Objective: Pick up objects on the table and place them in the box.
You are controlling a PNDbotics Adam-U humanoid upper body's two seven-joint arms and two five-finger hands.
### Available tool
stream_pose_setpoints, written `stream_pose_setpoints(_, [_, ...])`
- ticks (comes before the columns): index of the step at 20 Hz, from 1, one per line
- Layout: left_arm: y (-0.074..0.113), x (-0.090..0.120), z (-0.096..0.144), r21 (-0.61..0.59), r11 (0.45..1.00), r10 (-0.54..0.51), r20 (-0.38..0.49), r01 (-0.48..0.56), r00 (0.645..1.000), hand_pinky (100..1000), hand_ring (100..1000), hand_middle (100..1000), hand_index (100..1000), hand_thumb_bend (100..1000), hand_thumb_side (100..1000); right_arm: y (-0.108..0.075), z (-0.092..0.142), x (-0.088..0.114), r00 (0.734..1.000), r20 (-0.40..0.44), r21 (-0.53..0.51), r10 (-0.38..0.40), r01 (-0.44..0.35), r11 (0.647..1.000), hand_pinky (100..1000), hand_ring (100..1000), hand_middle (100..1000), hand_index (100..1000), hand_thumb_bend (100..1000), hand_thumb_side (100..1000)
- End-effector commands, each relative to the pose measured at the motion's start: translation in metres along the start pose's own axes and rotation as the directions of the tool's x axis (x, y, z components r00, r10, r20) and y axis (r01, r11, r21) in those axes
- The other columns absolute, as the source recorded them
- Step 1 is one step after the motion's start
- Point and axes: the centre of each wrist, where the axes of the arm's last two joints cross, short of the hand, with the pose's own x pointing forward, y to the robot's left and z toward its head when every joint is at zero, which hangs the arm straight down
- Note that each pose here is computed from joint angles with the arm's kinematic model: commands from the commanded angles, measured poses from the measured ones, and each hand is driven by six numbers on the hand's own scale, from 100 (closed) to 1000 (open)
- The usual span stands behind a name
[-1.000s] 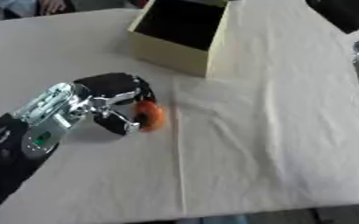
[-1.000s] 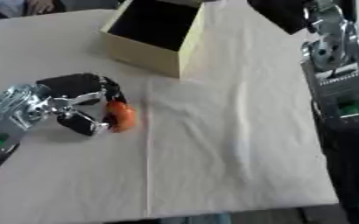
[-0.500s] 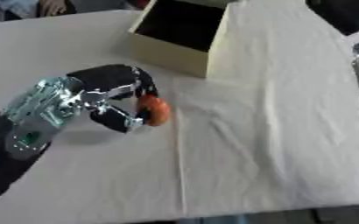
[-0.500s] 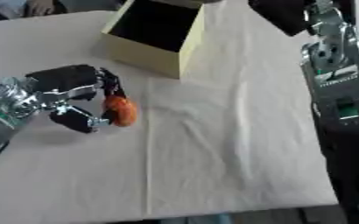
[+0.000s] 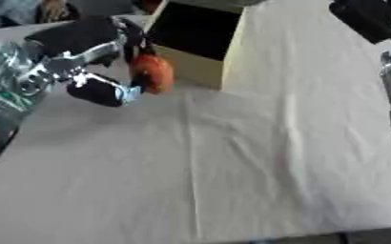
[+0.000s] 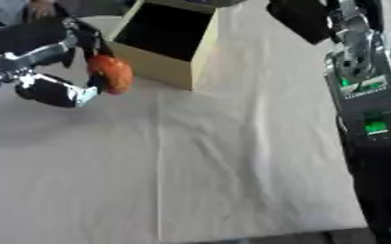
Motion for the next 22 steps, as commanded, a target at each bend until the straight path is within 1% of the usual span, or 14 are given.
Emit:
stream_pose_setpoints(1, [0.028, -0.020, 0.000, 0.080, 0.996, -0.032, -0.024, 0.033, 0.999, 368, 569, 618, 717, 100, 207, -0.007, -0.008, 0.010, 0.999, 0.048, -0.022, 0.004, -0.003, 1.000, 826, 765, 583, 796, 100, 723])
stream_pose_setpoints(4, [0.035, -0.039, -0.014, 0.099, 0.995, -0.020, -0.029, 0.023, 0.999, 376, 576, 624, 723, 100, 221, -0.007, -0.011, 0.013, 0.998, 0.064, -0.022, 0.001, 0.001, 1.000, 826, 766, 583, 796, 100, 722])
stream_pose_setpoints(7, [0.035, -0.052, -0.023, 0.111, 0.994, -0.019, -0.033, 0.023, 0.999, 376, 576, 624, 723, 100, 221, -0.008, -0.012, 0.015, 0.998, 0.070, -0.023, 0.001, 0.001, 1.000, 826, 766, 583, 796, 100, 722])
stream_pose_setpoints(10, [0.033, -0.057, -0.025, 0.114, 0.993, -0.024, -0.031, 0.028, 0.999, 376, 576, 624, 723, 100, 221, -0.008, -0.012, 0.015, 0.998, 0.070, -0.023, 0.001, 0.001, 1.000, 826, 766, 583, 796, 100, 722])
stream_pose_setpoints(11, [0.034, -0.059, -0.027, 0.130, 0.991, -0.014, -0.035, 0.018, 0.999, 412, 575, 623, 719, 100, 278, -0.007, -0.014, 0.017, 0.997, 0.077, -0.024, -0.003, 0.005, 1.000, 826, 766, 583, 795, 100, 723])
stream_pose_setpoints(13, [0.043, -0.059, -0.036, 0.169, 0.986, 0.017, -0.055, -0.008, 0.998, 408, 571, 619, 716, 100, 284, -0.007, -0.017, 0.020, 0.996, 0.093, -0.025, -0.010, 0.013, 1.000, 826, 766, 582, 795, 100, 723])
stream_pose_setpoints(15, [0.046, -0.059, -0.049, 0.177, 0.984, 0.033, -0.062, -0.021, 0.998, 407, 570, 620, 716, 100, 292, -0.008, -0.019, 0.022, 0.995, 0.101, -0.028, -0.011, 0.014, 1.000, 826, 766, 582, 795, 100, 723])
stream_pose_setpoints(18, [0.040, -0.064, -0.062, 0.168, 0.985, 0.045, -0.064, -0.034, 0.997, 409, 571, 623, 717, 100, 303, -0.008, -0.023, 0.026, 0.993, 0.117, -0.034, -0.013, 0.017, 0.999, 826, 767, 583, 795, 100, 722])
stream_pose_setpoints(22, [0.027, -0.077, -0.072, 0.154, 0.987, 0.048, -0.075, -0.036, 0.996, 414, 574, 626, 718, 100, 310, -0.010, -0.026, 0.030, 0.991, 0.130, -0.041, -0.013, 0.019, 0.999, 826, 767, 582, 795, 100, 723])
